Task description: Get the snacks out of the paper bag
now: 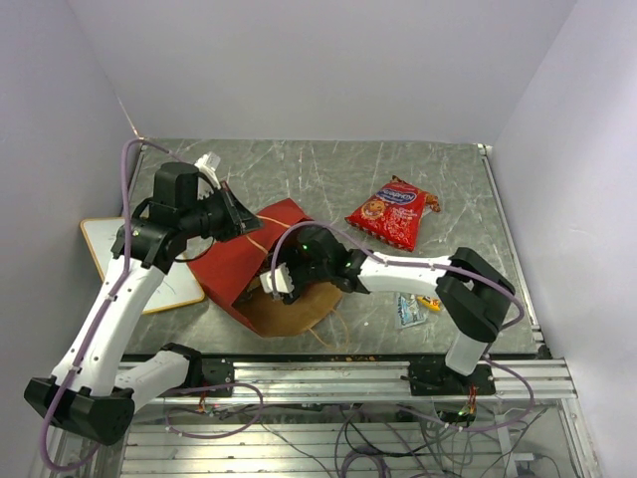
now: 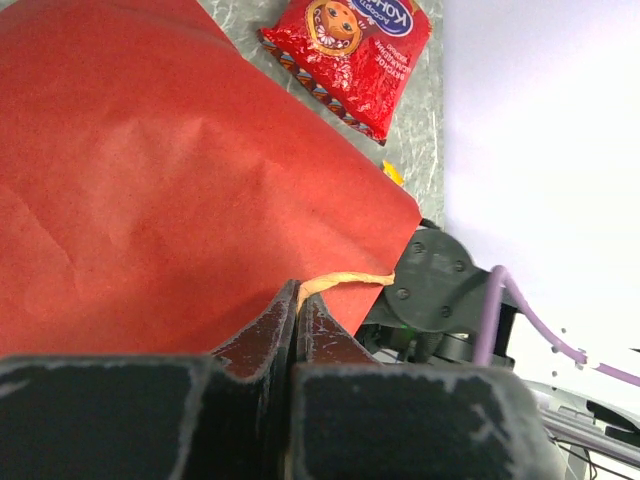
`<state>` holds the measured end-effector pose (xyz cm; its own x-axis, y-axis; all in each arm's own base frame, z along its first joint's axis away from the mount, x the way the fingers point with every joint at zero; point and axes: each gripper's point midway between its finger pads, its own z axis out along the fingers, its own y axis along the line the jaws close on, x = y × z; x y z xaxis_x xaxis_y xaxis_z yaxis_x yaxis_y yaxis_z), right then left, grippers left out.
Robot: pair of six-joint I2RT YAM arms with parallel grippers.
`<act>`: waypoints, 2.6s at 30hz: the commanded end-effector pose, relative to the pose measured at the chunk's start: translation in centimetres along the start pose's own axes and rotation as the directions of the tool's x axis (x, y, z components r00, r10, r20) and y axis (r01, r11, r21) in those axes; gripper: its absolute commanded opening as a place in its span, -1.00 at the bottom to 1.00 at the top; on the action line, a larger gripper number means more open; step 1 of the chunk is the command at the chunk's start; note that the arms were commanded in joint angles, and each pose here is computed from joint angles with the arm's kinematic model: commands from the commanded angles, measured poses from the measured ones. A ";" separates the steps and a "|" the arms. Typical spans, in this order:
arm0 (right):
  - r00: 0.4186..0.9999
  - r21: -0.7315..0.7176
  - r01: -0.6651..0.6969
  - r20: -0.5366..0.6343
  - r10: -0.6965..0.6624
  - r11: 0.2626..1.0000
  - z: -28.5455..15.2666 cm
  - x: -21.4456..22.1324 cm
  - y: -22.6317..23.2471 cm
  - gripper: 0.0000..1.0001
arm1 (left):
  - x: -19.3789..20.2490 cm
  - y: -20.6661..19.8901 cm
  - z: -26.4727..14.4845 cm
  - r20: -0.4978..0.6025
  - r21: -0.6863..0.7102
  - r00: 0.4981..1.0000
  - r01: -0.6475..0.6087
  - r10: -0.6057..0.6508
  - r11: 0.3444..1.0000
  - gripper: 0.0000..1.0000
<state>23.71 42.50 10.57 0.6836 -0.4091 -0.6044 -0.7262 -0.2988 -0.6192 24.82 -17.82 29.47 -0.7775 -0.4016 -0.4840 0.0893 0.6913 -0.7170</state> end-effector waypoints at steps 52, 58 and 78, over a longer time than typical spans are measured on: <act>0.977 0.269 -0.088 -0.165 0.135 0.959 3.6 5.0 -3.1 -0.96 | -0.6 -0.2 -1.2 0.063 -0.004 0.998 0.006 -0.005 1.000 -0.86; 0.978 0.275 -0.102 -0.148 0.147 0.956 1.9 4.1 -2.7 -1.00 | -0.1 0.0 -1.4 0.052 -0.006 0.999 -0.001 0.001 1.000 -0.86; 0.971 0.269 -0.183 -0.100 0.216 0.946 -7.0 -0.1 -0.4 -1.00 | 0.2 0.0 -0.7 0.039 0.020 0.999 -0.006 0.005 1.000 -0.86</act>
<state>24.52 38.11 12.51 0.5280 -0.5537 -0.6440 -0.7763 -0.0071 -0.6304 24.16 -17.23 29.43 -0.7597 -0.4298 -0.4879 0.0717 0.6904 -0.7199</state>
